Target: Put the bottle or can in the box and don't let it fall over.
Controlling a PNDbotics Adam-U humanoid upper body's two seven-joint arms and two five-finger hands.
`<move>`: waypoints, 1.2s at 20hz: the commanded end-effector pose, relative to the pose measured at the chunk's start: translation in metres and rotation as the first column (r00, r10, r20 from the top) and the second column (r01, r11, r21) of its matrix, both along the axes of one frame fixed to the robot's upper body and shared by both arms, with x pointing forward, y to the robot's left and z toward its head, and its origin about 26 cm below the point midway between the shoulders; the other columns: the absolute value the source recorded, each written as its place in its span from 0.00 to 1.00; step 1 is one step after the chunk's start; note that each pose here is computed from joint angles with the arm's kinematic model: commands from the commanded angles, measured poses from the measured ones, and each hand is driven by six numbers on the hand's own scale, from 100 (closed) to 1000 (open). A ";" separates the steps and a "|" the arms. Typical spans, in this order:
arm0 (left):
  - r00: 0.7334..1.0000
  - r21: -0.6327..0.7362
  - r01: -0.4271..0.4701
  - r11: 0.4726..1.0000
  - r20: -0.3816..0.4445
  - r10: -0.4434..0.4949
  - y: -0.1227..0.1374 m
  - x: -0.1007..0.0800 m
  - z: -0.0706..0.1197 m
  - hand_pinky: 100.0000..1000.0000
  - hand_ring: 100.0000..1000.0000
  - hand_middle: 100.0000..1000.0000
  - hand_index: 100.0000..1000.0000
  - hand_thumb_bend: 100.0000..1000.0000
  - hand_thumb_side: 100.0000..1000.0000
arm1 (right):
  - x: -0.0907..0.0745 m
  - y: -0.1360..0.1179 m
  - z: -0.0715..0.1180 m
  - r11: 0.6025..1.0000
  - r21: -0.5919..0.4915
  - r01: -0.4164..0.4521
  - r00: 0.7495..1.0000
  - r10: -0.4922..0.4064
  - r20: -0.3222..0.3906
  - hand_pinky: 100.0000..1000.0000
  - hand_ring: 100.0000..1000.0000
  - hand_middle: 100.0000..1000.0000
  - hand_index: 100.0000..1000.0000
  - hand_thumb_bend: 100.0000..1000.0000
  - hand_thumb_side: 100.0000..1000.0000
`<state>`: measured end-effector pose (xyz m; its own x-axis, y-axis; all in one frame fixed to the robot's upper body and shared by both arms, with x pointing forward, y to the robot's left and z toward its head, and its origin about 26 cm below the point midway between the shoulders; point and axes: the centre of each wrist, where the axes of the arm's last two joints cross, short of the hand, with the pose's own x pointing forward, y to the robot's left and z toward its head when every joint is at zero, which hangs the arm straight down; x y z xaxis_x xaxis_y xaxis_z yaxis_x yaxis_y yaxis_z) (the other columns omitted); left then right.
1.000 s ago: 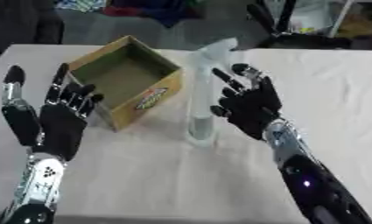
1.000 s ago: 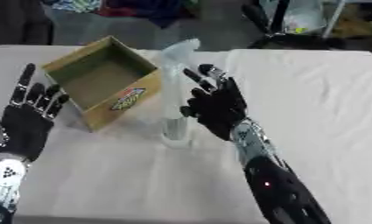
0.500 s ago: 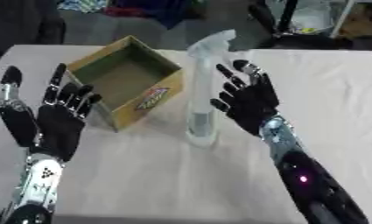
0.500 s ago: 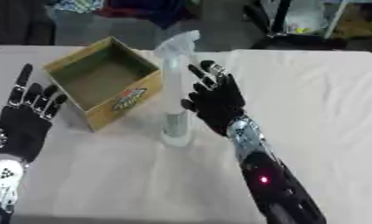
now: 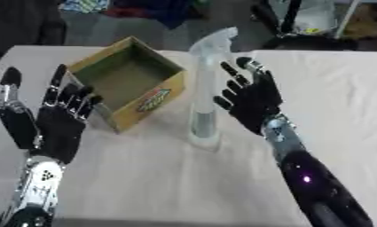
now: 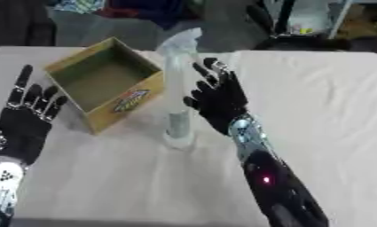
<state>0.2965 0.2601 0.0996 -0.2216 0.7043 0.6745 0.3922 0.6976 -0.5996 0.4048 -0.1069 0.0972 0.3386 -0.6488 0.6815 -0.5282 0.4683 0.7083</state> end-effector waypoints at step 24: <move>1.000 0.007 0.007 1.000 0.025 -0.007 0.000 0.000 0.008 0.55 0.55 0.35 1.00 0.30 0.81 | -0.001 0.006 0.016 0.999 0.030 -0.013 0.999 0.012 0.032 0.21 0.00 0.00 1.00 0.00 0.37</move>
